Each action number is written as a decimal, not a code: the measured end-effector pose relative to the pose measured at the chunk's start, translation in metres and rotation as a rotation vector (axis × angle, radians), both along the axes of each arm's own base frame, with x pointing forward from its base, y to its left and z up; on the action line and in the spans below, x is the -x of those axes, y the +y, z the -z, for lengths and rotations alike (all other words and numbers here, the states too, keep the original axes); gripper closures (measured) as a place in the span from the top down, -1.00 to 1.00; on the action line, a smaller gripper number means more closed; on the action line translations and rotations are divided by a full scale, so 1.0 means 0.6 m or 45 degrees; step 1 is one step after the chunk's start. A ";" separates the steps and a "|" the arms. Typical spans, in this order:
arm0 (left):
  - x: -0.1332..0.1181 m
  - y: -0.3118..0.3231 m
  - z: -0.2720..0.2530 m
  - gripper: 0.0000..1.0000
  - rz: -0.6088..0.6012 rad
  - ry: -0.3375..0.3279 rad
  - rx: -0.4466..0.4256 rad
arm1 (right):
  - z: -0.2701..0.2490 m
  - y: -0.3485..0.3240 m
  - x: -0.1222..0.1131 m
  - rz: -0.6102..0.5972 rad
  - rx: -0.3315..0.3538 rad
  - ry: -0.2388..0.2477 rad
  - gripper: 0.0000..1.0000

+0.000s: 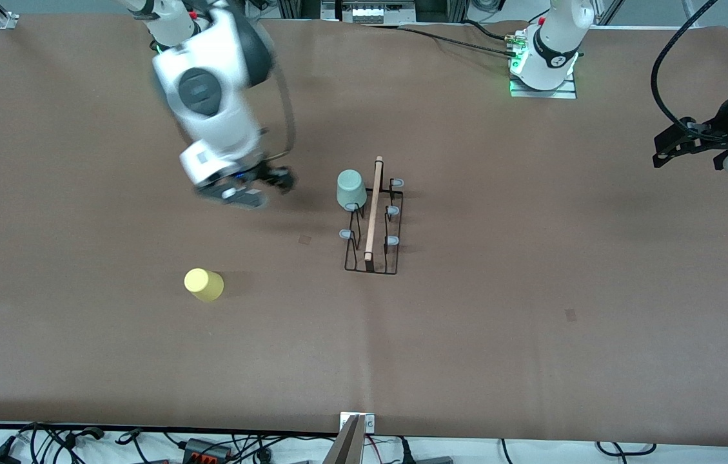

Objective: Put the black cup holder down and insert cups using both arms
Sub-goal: 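Open the right gripper and move it to the yellow cup, then grasp the yellow cup with the right gripper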

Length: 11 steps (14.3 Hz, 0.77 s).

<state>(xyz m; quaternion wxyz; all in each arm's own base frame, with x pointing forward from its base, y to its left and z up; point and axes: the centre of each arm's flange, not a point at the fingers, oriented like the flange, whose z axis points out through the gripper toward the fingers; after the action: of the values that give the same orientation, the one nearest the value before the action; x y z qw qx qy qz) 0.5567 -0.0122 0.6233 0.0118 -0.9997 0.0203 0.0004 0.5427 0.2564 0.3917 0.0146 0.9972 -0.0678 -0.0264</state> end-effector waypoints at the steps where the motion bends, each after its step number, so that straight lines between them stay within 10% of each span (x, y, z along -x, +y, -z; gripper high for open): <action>1: 0.000 0.000 0.000 1.00 0.000 0.000 0.000 | 0.010 -0.058 -0.026 -0.052 0.010 0.003 1.00; 11: 0.000 0.002 0.000 1.00 -0.003 -0.001 0.000 | 0.201 -0.208 -0.132 -0.306 -0.023 -0.165 1.00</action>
<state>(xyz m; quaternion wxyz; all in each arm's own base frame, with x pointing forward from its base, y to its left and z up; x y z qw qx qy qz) 0.5568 -0.0111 0.6235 0.0118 -0.9997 0.0193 0.0001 0.6221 0.1317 0.2713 0.0041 0.9979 0.0516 0.0394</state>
